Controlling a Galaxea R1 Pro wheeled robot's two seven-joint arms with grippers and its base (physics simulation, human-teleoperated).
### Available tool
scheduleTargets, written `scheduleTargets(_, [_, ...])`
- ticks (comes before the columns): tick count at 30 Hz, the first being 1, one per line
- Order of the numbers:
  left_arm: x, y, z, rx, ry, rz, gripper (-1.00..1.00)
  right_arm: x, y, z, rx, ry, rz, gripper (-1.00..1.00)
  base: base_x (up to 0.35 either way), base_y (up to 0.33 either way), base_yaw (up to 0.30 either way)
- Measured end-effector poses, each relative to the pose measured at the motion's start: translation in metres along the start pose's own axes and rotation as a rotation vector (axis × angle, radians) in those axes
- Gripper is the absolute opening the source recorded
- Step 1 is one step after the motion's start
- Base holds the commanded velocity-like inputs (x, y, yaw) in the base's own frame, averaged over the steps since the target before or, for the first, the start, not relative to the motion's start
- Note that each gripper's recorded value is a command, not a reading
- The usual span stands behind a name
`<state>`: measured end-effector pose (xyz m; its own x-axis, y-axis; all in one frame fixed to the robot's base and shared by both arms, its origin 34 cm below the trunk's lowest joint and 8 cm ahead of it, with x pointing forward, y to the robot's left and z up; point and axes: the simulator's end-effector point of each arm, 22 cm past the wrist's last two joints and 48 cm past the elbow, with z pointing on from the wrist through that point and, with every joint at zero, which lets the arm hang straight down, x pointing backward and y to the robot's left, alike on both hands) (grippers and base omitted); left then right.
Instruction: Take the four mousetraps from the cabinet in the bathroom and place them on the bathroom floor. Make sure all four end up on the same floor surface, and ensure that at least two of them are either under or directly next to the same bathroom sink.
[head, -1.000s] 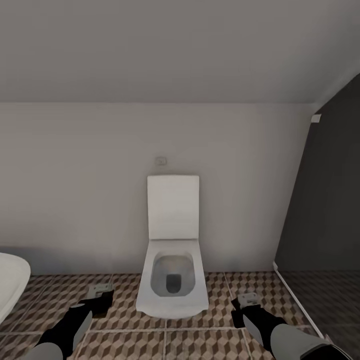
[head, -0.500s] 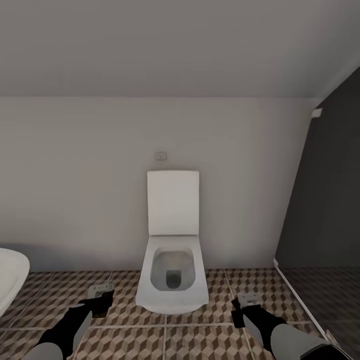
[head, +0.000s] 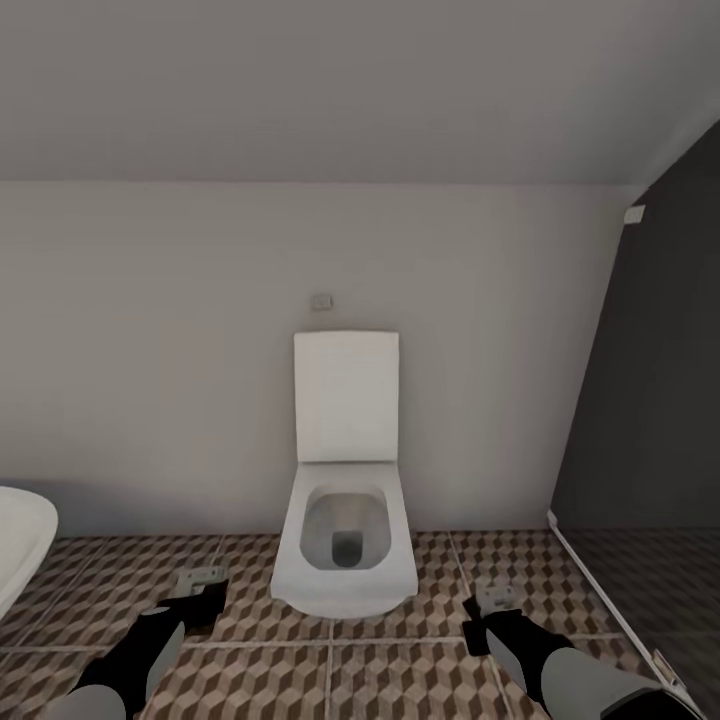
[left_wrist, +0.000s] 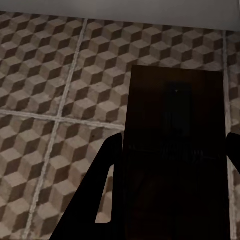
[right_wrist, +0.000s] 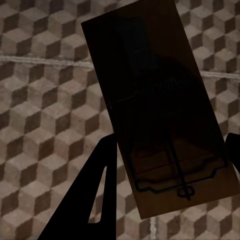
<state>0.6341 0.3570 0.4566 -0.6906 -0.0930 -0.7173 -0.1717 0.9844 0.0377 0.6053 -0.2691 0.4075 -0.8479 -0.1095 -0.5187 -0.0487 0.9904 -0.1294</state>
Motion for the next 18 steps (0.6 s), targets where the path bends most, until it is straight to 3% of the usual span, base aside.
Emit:
scheduleTargets(12, [0.022,0.000,0.014,0.000,-0.002,-0.001,-1.00,0.017,0.002,0.019,0.007,-0.007,0.000,-1.00,0.000,0.000,0.000])
scheduleTargets(18, [0.038,0.000,0.021,0.002,0.005,0.001,-1.00,0.014,-0.001,0.029,0.024,-0.081,0.004,-1.00,0.000,0.000,0.000])
